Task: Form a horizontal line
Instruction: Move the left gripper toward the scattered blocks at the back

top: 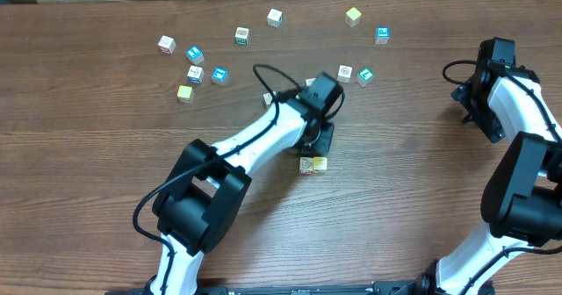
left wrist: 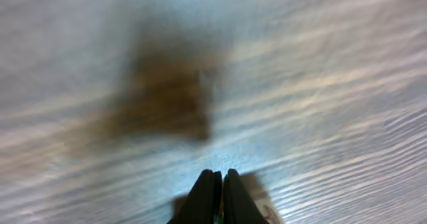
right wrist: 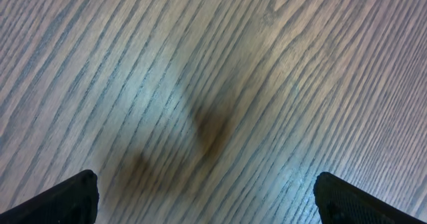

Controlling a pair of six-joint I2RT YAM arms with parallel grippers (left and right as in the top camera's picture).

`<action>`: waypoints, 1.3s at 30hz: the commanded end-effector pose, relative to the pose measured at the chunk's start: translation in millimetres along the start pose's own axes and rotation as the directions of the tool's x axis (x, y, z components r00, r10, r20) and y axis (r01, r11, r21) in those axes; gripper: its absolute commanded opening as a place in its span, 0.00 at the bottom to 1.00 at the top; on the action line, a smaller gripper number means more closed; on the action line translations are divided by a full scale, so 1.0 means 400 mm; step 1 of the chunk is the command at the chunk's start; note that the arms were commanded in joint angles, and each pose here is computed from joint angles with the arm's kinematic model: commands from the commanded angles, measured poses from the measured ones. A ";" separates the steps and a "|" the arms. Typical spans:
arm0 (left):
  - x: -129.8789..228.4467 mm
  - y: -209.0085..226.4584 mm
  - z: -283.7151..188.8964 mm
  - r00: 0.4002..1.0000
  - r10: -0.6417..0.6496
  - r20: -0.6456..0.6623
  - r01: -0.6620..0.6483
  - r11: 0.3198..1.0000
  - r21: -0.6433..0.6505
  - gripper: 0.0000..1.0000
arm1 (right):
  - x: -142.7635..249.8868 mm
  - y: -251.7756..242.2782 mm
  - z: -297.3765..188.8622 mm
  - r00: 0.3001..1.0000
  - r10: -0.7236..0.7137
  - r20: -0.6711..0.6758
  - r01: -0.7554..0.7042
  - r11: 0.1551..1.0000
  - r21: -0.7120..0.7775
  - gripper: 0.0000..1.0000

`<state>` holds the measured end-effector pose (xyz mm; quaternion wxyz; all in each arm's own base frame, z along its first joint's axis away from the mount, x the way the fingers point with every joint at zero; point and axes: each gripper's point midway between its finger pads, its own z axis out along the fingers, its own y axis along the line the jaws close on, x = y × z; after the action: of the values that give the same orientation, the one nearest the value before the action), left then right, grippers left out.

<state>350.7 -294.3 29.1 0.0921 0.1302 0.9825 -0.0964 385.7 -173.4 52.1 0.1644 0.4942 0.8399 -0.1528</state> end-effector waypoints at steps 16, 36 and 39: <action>-0.368 0.102 -0.251 0.900 -0.135 0.415 0.134 0.990 0.031 0.19 | -0.013 0.008 0.002 1.000 0.001 0.013 -0.001 1.000 0.003 1.00; -0.387 0.099 -0.226 0.876 -0.132 0.465 0.129 0.991 0.038 0.46 | -0.013 0.008 0.002 1.000 0.001 0.013 -0.001 1.000 0.002 1.00; -0.390 0.097 -0.209 0.867 -0.134 0.480 0.127 0.991 0.047 0.45 | -0.012 0.007 0.002 1.000 0.001 0.013 -0.001 1.000 0.003 1.00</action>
<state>500.2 -276.2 145.3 0.3284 0.0393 0.9327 -0.1435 385.5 -173.3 52.1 0.1640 0.4940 0.8400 -0.1529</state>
